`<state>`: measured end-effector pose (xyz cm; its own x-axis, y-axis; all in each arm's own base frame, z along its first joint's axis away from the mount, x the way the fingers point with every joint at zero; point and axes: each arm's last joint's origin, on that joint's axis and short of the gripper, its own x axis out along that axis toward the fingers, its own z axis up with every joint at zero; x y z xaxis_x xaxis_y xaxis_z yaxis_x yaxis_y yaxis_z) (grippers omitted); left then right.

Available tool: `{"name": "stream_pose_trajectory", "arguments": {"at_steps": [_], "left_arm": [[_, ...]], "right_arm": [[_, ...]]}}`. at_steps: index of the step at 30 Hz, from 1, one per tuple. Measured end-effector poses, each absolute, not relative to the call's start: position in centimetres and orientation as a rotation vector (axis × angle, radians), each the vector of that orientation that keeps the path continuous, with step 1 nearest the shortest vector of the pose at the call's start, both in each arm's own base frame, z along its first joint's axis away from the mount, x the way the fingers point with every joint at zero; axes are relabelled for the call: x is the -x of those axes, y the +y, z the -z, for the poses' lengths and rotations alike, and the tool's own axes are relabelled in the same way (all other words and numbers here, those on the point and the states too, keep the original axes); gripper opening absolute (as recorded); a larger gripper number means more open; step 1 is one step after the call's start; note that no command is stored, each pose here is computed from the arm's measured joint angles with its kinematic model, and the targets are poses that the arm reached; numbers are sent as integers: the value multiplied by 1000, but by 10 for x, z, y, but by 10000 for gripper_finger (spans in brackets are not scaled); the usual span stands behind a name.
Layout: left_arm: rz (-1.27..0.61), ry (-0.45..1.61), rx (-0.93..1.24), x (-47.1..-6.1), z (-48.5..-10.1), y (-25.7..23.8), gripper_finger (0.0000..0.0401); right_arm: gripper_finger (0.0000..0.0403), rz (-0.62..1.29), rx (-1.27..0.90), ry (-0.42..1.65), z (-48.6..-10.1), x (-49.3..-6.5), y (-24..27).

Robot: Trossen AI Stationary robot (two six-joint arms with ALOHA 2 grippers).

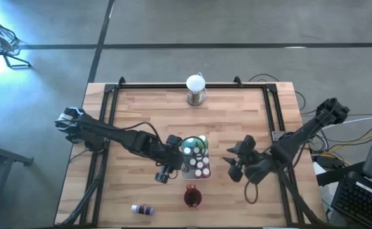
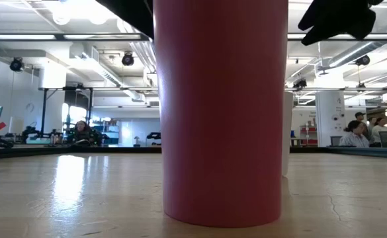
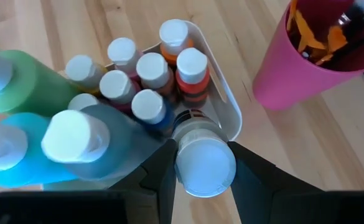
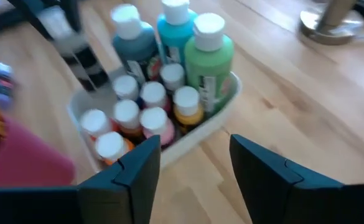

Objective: Pick & Place Paint Supplies
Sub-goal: Put the gray paint bottle into the white bin

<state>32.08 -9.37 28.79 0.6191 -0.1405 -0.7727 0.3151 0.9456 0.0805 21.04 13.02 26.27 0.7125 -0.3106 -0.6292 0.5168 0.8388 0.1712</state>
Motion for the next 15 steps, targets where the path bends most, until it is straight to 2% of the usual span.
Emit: {"name": "stream_pose_trajectory", "arguments": {"at_steps": [6,15], "left_arm": [[292,865,-222,-326,-286,-96,126],[355,881,-246,-344,-280,-102,126]], "right_arm": [[170,374,-436,499,-250,-196,120],[145,367,-444,486,-242,-185,111]]}}
